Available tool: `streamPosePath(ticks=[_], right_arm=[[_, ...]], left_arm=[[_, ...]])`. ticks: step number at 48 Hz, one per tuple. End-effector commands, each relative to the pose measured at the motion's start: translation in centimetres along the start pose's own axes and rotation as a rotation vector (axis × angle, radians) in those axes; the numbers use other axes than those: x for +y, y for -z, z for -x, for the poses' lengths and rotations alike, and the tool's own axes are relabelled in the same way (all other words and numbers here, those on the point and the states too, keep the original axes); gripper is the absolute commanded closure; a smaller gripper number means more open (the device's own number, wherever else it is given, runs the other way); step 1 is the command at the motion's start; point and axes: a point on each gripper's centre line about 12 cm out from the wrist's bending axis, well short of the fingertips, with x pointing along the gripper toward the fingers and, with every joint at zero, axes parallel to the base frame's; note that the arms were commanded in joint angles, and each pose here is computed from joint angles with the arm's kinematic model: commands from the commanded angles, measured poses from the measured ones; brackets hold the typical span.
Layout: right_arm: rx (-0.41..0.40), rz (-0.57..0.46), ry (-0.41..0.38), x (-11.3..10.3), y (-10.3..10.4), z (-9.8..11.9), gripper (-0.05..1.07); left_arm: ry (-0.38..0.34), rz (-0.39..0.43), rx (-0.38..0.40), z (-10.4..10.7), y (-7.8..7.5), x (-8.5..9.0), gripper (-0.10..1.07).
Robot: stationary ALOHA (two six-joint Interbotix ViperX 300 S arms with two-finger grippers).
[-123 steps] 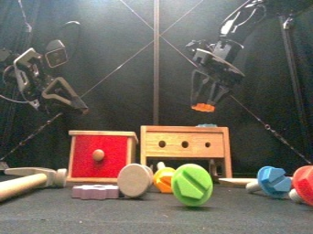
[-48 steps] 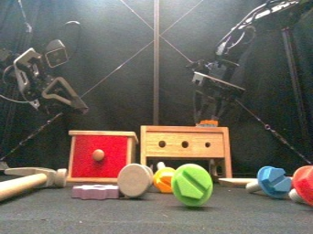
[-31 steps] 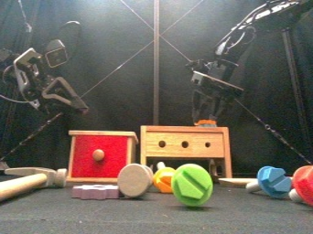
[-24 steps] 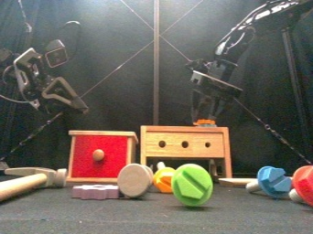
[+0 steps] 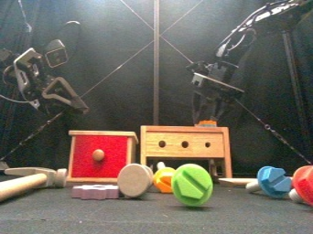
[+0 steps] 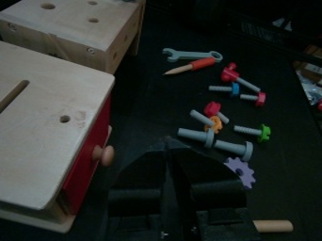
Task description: Place orange gear onto blue gear
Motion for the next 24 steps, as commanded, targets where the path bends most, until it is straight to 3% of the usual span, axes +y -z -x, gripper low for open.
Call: streamPosePath(ticks=[1, 24], right_arm=[[-0.018, -0.016, -0.012, -0.03, -0.65, 0.53, 0.06], [-0.036, -0.012, -0.022, 0.09, -1.03, 0.90, 0.01]], left_arm=[[0.002, 0.001, -0.024, -0.23, -0.78, -0.13, 0.51], [0.002, 0.002, -0.024, -0.25, -0.82, -0.14, 0.51]])
